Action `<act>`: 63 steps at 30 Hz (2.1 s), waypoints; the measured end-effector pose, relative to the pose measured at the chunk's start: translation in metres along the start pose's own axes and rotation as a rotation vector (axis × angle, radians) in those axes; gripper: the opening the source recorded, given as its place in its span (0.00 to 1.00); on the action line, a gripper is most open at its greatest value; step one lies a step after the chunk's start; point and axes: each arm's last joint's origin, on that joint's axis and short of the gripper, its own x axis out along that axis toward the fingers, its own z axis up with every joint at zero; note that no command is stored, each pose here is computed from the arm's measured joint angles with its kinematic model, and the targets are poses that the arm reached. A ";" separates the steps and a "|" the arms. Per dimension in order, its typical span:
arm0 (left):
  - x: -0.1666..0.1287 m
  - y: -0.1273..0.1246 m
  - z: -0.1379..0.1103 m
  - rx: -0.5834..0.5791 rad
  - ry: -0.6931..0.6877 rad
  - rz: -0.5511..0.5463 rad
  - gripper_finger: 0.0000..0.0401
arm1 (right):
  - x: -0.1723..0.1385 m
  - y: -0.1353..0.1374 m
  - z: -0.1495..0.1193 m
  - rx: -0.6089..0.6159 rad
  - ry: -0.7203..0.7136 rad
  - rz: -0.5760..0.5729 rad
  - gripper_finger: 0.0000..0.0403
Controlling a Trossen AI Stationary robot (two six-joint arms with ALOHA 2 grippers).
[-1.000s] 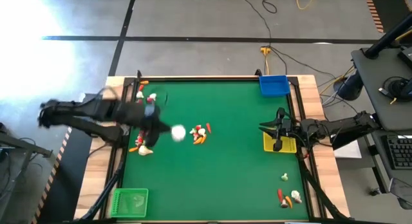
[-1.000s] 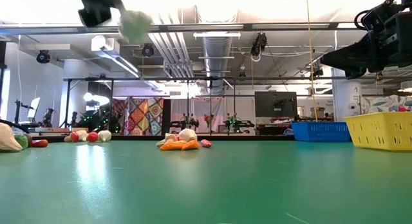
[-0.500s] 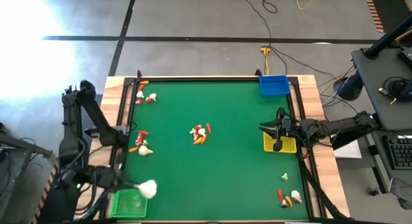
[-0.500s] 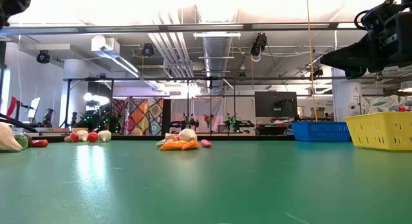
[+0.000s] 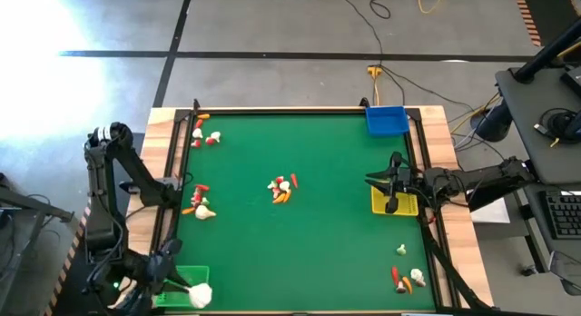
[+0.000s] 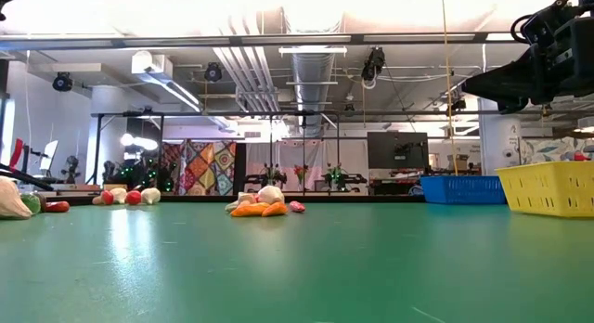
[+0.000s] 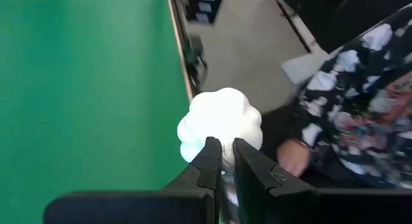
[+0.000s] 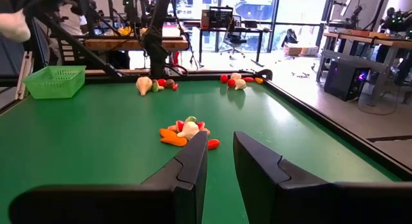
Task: Sort produce into baskets
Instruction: Put the white garlic into the green bin
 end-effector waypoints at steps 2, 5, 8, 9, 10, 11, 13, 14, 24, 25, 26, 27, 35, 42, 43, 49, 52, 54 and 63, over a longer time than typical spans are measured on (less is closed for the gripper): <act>0.000 0.000 -0.002 -0.047 0.057 -0.024 0.02 | 0.000 0.000 0.000 0.000 0.000 0.000 0.17; -0.001 0.001 -0.005 -0.109 0.133 -0.038 0.02 | 0.000 0.000 0.000 0.000 0.000 0.000 0.17; -0.001 0.001 -0.007 -0.174 0.212 -0.048 0.02 | 0.000 0.000 0.000 0.000 0.000 0.000 0.17; -0.001 0.002 -0.008 -0.188 0.236 -0.049 0.02 | 0.000 0.000 0.000 0.000 0.000 0.000 0.17; -0.002 0.002 -0.009 -0.195 0.258 -0.046 0.02 | 0.000 0.000 0.000 0.000 0.000 0.000 0.17; -0.002 0.004 -0.010 -0.202 0.278 -0.035 0.02 | 0.000 0.000 0.000 0.000 0.000 0.000 0.17; -0.002 0.009 -0.014 -0.212 0.325 0.019 0.02 | 0.000 0.000 0.000 0.000 0.000 0.000 0.17; -0.003 0.013 -0.015 -0.217 0.345 0.058 0.02 | 0.000 0.000 0.000 0.000 0.000 0.000 0.17; 0.001 0.033 -0.019 -0.269 0.520 0.241 0.02 | 0.000 0.000 0.000 0.000 0.000 0.000 0.17; 0.004 0.032 -0.020 -0.274 0.531 0.246 0.02 | 0.000 0.000 0.000 0.000 0.000 0.000 0.17; 0.007 0.031 -0.021 -0.273 0.535 0.257 0.02 | 0.000 0.000 0.000 0.000 0.000 0.000 0.17; 0.011 0.031 -0.023 -0.270 0.543 0.269 0.02 | 0.000 0.000 0.000 0.000 0.000 0.000 0.17; 0.034 0.029 -0.035 -0.223 0.598 0.334 0.02 | 0.000 0.000 0.000 0.000 0.000 0.000 0.17; 0.041 0.025 -0.040 -0.221 0.641 0.348 0.08 | 0.000 0.000 0.000 0.000 0.000 0.000 0.17; 0.042 0.023 -0.040 -0.223 0.643 0.344 0.10 | 0.000 0.000 0.000 0.000 0.000 0.000 0.17; 0.039 0.014 -0.031 -0.236 0.632 0.317 0.19 | 0.000 0.000 0.000 0.000 0.000 0.000 0.17; 0.037 0.012 -0.026 -0.227 0.608 0.315 0.25 | 0.000 0.000 0.000 0.000 0.000 0.000 0.17; 0.036 0.011 -0.024 -0.195 0.595 0.309 0.28 | 0.000 0.000 0.000 0.000 0.000 0.000 0.17; 0.020 0.013 -0.004 -0.074 0.602 0.416 0.35 | 0.000 0.000 0.000 0.000 0.000 0.000 0.17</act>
